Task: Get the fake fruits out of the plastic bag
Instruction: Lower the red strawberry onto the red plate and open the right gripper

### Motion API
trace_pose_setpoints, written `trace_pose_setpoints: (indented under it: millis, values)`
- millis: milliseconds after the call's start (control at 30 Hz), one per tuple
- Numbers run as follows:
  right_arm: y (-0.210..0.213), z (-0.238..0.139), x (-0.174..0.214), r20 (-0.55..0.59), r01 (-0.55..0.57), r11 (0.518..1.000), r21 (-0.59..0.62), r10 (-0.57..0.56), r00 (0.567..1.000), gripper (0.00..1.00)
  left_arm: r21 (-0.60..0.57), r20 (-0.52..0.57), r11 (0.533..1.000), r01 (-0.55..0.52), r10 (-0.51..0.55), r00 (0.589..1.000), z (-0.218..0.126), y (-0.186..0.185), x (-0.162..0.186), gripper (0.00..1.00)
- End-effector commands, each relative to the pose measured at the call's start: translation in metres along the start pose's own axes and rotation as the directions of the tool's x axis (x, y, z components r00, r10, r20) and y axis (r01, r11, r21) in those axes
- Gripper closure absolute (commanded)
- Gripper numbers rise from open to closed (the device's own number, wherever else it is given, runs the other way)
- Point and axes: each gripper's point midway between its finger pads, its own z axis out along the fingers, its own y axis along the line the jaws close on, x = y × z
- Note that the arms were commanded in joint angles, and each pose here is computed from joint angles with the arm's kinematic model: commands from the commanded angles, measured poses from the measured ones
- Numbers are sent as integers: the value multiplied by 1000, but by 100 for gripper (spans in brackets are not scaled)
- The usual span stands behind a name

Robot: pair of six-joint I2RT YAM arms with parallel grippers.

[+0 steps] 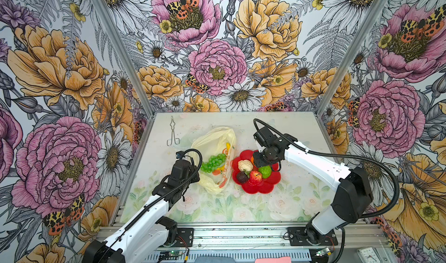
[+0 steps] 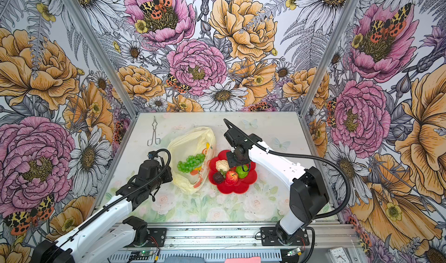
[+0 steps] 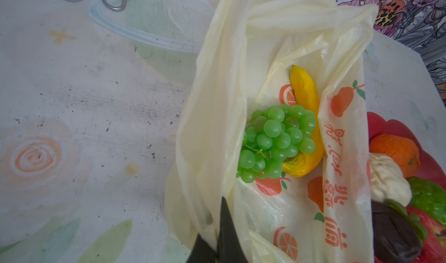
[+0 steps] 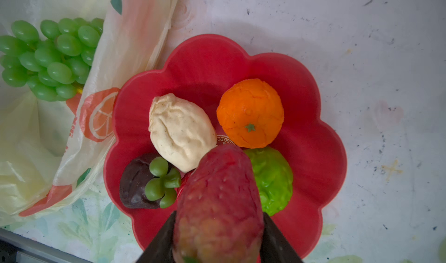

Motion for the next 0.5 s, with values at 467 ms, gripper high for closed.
trace_pose_setpoints:
  millis: [467]
  values:
    - [2,33,7,-119,32,999,-2,-32,992,47,-6,32,1000,2,-2,999,-1,2,-6,100]
